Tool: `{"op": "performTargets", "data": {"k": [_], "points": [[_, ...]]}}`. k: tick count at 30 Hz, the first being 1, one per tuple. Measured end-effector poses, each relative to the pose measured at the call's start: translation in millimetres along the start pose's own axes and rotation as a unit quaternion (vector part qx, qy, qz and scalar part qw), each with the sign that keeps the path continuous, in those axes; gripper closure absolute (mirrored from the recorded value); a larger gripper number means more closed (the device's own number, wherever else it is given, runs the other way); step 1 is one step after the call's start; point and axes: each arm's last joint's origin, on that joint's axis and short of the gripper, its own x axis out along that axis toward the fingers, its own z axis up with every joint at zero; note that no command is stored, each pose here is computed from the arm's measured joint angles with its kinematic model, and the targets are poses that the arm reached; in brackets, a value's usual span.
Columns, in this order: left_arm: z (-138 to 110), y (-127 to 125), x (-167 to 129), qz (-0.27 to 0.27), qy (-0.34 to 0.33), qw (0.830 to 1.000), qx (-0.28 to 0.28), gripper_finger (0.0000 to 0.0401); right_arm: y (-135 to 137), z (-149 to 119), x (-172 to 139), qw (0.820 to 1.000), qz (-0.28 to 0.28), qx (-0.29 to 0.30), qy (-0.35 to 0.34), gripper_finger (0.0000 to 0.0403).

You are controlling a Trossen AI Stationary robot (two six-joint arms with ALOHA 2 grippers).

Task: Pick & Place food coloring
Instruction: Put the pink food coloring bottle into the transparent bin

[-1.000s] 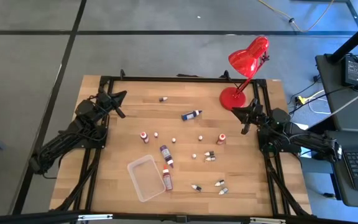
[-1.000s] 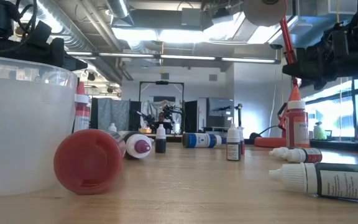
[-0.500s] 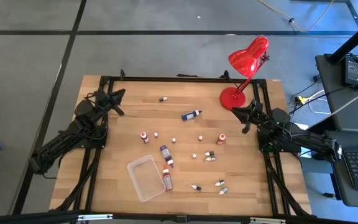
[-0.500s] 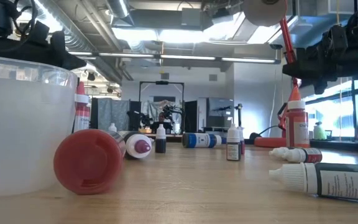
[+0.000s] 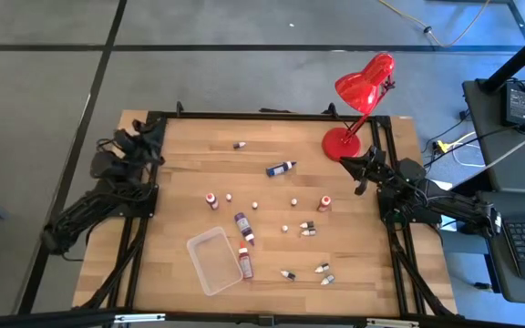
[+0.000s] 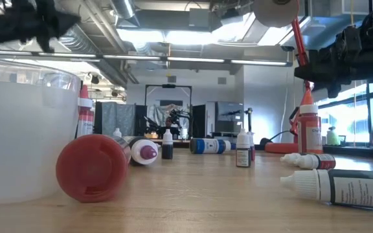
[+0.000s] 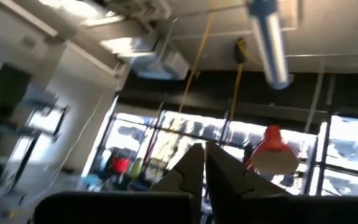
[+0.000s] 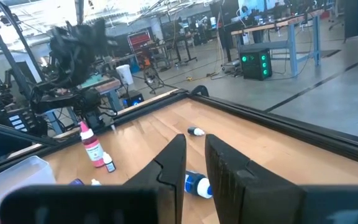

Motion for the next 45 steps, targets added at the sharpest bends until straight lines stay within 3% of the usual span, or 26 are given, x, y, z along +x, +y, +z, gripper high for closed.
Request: {"op": "performTargets", "data": {"k": [8, 13, 17, 25, 30, 36, 41, 45], "points": [[51, -33, 51, -0.102, 0.049, 0.993, 0.037, 0.0373, -1, 1, 0, 1.0, -0.015, -0.012, -0.007, 0.0338], [59, -53, 96, -0.167, 0.126, 0.977, 0.041, 0.0376, -1, 1, 0, 1.0, -0.022, -0.012, -0.011, 0.0338], [52, -64, 123, -0.179, 0.209, 0.96, 0.047, 0.0381, -1, 1, 0, 1.0, -0.022, -0.01, -0.011, 0.0338], [7, -68, 131, -0.144, 0.421, 0.891, 0.091, 0.039, -1, 1, 0, 1.0, -0.023, -0.012, -0.011, 0.0338], [-7, -80, 138, -0.118, 0.505, 0.848, 0.111, 0.0398, -1, 1, 0, 1.0, -0.023, -0.012, -0.011, 0.0338], [-18, -97, 150, -0.084, 0.617, 0.77, 0.135, 0.0396, -1, 1, 0, 1.0, -0.024, -0.013, -0.011, 0.0338], [-34, -109, 151, -0.09, 0.69, 0.703, 0.146, 0.0394, -1, 1, 0, 1.0, -0.024, -0.013, -0.011, 0.0338], [-45, -115, 150, -0.105, 0.704, 0.685, 0.155, 0.0393, -1, 1, 0, 1.0, -0.024, -0.013, -0.011, 0.0338]]}}
